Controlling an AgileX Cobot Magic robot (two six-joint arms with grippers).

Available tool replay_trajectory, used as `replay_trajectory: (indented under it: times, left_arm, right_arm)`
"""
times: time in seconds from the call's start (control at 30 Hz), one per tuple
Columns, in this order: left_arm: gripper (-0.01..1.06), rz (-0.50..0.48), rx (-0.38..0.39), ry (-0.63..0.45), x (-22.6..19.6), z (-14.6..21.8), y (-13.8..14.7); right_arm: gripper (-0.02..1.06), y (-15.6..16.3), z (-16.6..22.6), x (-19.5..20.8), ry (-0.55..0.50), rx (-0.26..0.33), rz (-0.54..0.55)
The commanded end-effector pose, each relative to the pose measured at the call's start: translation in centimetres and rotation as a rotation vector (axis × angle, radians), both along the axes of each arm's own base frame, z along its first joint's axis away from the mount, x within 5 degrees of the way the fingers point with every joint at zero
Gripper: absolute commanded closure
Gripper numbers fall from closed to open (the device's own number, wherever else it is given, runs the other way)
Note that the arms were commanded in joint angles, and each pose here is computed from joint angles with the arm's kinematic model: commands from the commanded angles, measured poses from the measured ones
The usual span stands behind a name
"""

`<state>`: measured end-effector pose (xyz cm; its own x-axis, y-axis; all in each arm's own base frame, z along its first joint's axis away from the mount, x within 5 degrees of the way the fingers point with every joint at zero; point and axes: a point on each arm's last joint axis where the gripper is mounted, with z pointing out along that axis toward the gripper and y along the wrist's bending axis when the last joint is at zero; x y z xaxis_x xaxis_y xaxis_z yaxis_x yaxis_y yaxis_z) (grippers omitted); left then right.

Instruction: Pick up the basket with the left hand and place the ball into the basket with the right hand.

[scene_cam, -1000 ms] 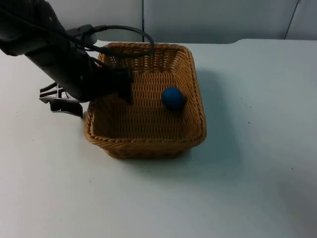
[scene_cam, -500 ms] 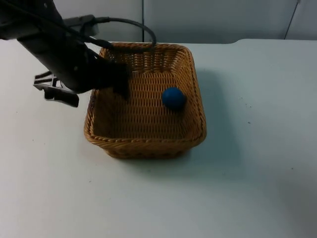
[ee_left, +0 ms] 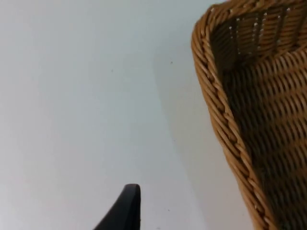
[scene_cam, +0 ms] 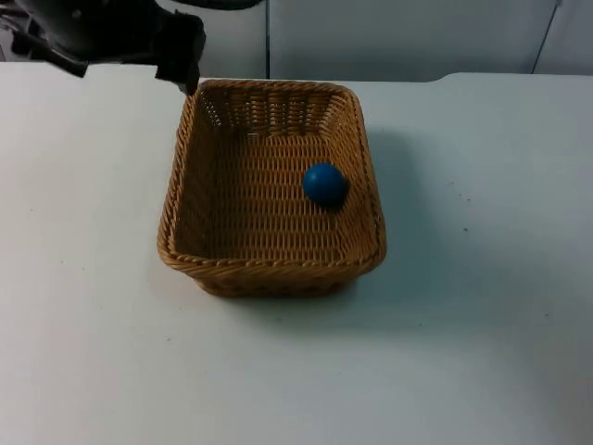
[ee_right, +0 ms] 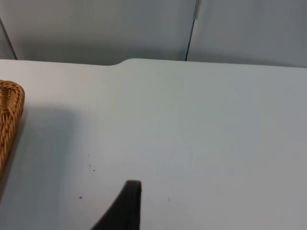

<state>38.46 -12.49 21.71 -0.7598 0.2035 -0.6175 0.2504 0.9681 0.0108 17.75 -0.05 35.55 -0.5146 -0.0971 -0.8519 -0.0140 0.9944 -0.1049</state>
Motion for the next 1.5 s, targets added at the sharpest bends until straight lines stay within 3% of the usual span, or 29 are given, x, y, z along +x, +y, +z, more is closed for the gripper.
replay_trajectory:
  times: [0.0,0.3,0.47,0.53,0.57,0.73,0.93,1.0,1.13,1.4,1.47]
  left_arm:
    - [0.00,0.003,0.004,-0.031,-0.4,1.4,0.1]
    - [0.00,0.011,-0.017,-0.067,-1.1,3.5,0.3]
    - [0.00,0.037,0.037,-0.027,-2.7,5.4,1.9]
    - [0.00,0.132,-0.070,-0.095,-4.0,7.8,4.5]
    - [0.00,0.133,-0.088,-0.148,-4.9,8.9,5.3]
    - [0.00,0.158,-0.089,-0.278,-9.2,11.5,7.9]
    - [0.00,0.121,-0.004,-0.460,-13.9,13.7,9.3]
    - [0.00,0.149,-0.024,-0.472,-14.4,14.0,9.6]
    - [0.00,0.320,-0.118,-0.433,-15.2,13.9,11.5]
    - [0.00,0.294,-0.080,-0.460,-17.3,15.2,11.8]
    - [0.00,0.269,-0.076,-0.468,-20.3,16.1,11.6]
  right_arm:
    - [0.04,0.0,0.0,0.1,-0.012,0.002,-0.002]
    - [0.04,0.1,0.0,0.2,-0.020,0.024,0.000]
    - [0.04,0.1,0.0,0.2,-0.020,0.024,0.000]
    - [0.04,0.1,0.0,0.2,-0.020,0.024,0.000]
    - [0.04,0.1,0.0,0.2,-0.020,0.026,0.000]
    - [0.04,0.1,0.1,0.2,-0.027,0.029,0.001]
    - [0.04,1.1,0.1,0.1,-0.026,0.004,0.063]
    - [0.04,1.4,0.1,0.1,-0.024,-0.005,0.079]
    - [0.04,1.5,0.1,0.1,-0.025,0.014,0.076]
    - [0.04,1.5,0.0,0.1,-0.023,0.015,0.075]
    - [0.04,1.5,0.0,0.1,-0.016,0.018,0.073]
